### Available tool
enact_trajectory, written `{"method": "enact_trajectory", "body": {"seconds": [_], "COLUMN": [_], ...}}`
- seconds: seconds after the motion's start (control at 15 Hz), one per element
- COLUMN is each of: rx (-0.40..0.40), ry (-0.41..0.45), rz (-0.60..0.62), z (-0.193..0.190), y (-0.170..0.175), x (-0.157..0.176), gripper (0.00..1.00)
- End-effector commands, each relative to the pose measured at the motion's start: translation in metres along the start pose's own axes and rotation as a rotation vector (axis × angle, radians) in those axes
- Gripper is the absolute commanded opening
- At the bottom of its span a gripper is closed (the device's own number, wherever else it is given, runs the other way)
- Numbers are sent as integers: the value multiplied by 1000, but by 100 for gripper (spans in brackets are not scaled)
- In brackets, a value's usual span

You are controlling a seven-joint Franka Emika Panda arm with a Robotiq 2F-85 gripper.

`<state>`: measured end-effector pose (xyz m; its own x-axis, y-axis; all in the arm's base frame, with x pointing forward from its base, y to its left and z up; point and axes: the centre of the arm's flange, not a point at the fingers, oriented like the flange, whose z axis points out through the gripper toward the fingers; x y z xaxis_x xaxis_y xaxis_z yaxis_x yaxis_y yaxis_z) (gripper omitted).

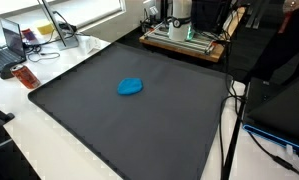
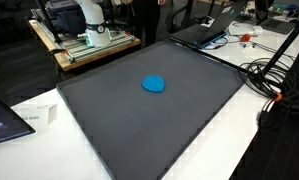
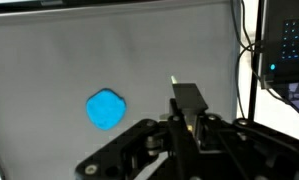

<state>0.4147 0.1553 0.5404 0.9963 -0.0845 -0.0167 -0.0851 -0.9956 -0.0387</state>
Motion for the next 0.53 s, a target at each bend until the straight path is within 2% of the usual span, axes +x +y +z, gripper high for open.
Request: {"method": "enact_trajectory", "body": {"seconds": [0.0,0.07,0.13,0.47], "rx": [-24,-41,-11,-24], "ry": [124,144,97,121], "rz": [39,63,21,43], "z": [26,31,19,28], "y": [-25,-27,-23,-26], "x": [-4,-2,-2,-2], "gripper": [3,3,12,12]}}
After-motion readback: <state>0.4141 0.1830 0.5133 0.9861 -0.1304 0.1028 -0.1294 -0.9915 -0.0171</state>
